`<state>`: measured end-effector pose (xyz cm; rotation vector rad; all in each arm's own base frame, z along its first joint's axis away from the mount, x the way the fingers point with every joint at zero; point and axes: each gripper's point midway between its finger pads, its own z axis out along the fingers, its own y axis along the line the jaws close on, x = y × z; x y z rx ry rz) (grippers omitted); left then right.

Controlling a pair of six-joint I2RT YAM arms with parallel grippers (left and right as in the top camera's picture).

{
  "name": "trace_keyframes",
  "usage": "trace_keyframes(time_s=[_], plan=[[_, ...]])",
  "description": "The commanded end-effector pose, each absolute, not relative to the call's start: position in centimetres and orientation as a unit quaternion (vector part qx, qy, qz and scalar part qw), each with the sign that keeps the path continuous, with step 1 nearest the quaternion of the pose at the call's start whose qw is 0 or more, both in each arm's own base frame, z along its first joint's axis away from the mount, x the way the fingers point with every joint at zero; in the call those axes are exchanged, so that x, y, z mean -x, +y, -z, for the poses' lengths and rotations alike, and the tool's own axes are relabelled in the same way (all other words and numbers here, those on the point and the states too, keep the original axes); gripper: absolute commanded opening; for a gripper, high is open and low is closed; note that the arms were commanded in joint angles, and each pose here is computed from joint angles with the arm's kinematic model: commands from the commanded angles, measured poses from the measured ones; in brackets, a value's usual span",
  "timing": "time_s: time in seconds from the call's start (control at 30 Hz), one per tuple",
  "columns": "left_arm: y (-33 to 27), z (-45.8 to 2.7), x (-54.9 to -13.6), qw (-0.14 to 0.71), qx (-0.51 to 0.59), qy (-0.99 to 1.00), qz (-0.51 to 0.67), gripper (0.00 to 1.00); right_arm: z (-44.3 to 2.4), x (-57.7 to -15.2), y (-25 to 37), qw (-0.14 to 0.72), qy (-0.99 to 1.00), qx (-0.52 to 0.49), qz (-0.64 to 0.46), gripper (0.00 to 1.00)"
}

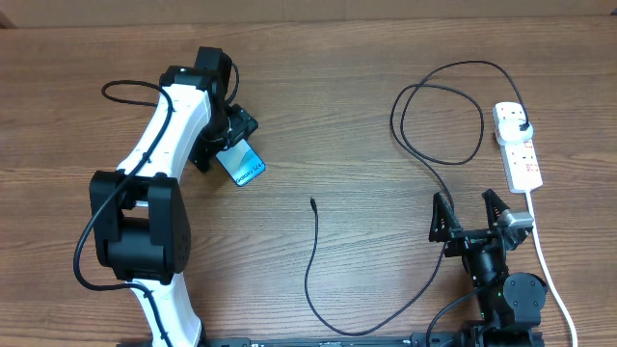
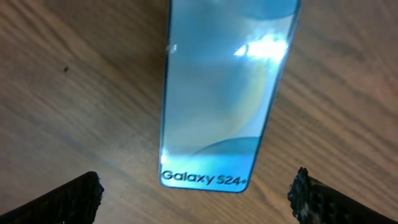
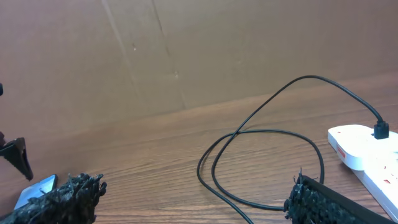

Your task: Plug charger to phone and switch on socket

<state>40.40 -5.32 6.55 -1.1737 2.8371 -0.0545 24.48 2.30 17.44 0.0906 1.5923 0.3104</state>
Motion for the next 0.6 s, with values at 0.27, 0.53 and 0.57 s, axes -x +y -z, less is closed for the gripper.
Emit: trace_keyframes(time_s=[0.27, 0.53, 0.57], plan=[[-5.1, -6.8, -41.6, 0.058, 0.368, 0.928, 0.017, 1.00, -17.2, -24.5, 2.3, 0.689, 0.711, -0.042, -0.137, 1.00], [-5.0, -4.1, -41.6, 0.032, 0.362, 0.932, 0.008, 1.00, -17.2, -24.5, 2.3, 0.689, 0.711, -0.042, -0.137, 1.00], [-5.2, -4.0, -41.7, 0.032, 0.362, 0.932, 0.014, 1.00, -17.2, -24.5, 2.3, 0.689, 0.711, -0.042, -0.137, 1.00]])
